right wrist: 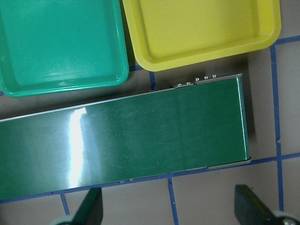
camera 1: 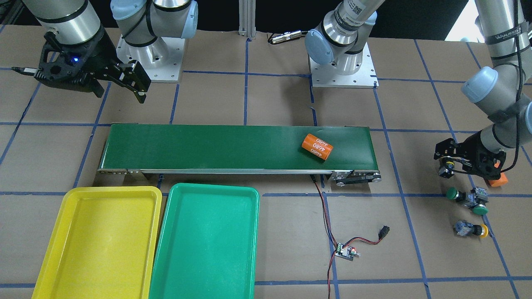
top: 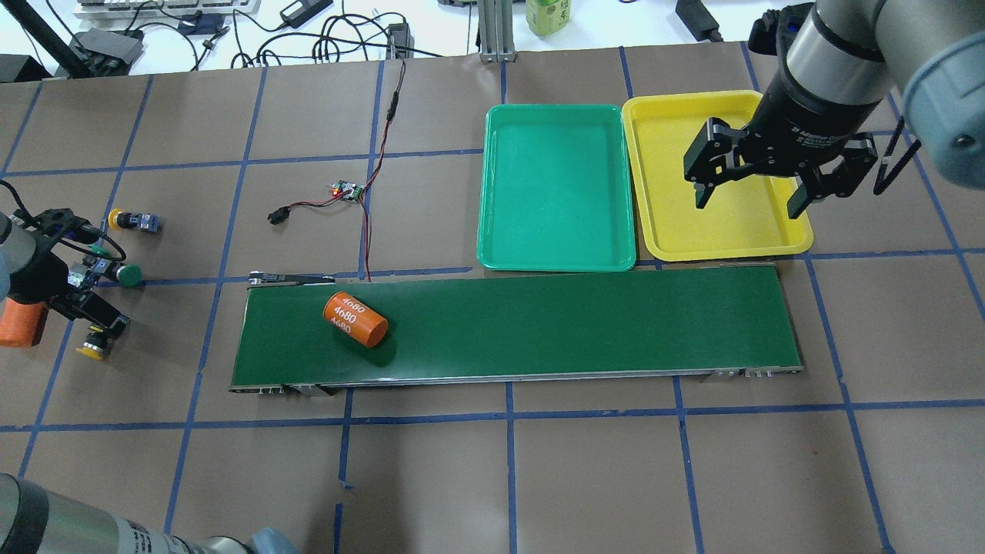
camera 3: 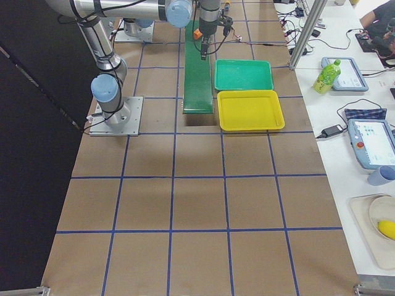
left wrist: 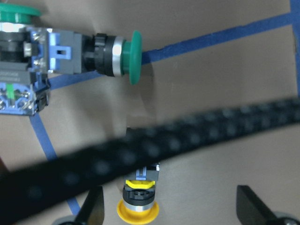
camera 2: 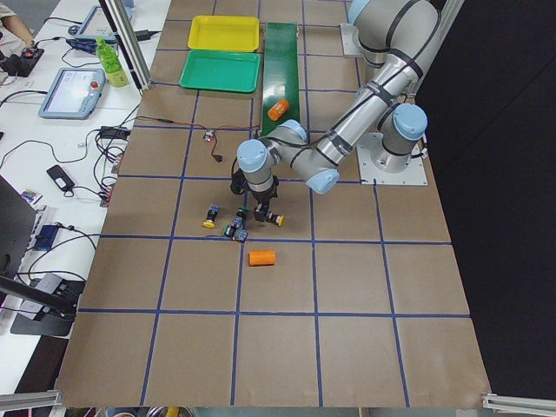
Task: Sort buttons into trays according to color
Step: 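Grasp a yellow-capped button with the left gripper and set it on the belt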
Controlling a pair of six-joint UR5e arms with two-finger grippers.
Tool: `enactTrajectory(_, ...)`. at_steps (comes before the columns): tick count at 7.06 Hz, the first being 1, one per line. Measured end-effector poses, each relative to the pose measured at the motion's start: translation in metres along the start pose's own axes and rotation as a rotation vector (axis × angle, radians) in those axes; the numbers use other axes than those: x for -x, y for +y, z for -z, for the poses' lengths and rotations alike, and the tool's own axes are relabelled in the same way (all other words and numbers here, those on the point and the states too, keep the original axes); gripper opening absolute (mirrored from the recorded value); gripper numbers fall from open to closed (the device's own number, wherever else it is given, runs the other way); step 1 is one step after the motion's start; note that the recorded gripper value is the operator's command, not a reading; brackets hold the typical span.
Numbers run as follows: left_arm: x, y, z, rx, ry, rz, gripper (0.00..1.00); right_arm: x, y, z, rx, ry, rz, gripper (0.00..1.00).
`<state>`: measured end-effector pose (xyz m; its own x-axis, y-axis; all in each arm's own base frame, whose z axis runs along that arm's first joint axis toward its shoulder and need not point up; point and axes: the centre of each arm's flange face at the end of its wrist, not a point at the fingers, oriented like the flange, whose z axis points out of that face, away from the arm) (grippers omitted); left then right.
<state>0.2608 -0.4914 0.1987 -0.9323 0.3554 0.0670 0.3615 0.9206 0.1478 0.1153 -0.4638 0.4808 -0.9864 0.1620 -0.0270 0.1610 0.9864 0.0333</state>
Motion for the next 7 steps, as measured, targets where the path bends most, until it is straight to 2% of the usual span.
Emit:
enactTrajectory(1,0.004,0.000,-0.011,0.005,-0.003,-0.014,0.53,0.001,0.005,0.004,-0.005,0.000,0.006,1.00)
enactTrajectory(2,0.007,0.000,-0.018,0.004,-0.015,-0.015,0.25,0.001,0.007,0.006,-0.006,0.001,0.008,1.00)
enactTrajectory(3,0.009,-0.001,-0.022,-0.002,-0.029,-0.005,0.04,0.001,0.009,0.006,-0.006,0.001,0.009,1.00)
enactTrajectory(4,0.008,0.000,-0.021,-0.006,-0.040,0.014,0.00,0.001,0.010,0.006,-0.005,0.001,0.009,1.00)
enactTrajectory(7,-0.008,0.005,0.010,0.006,-0.048,0.079,0.00,0.000,0.020,-0.002,0.009,0.003,0.011,1.00)
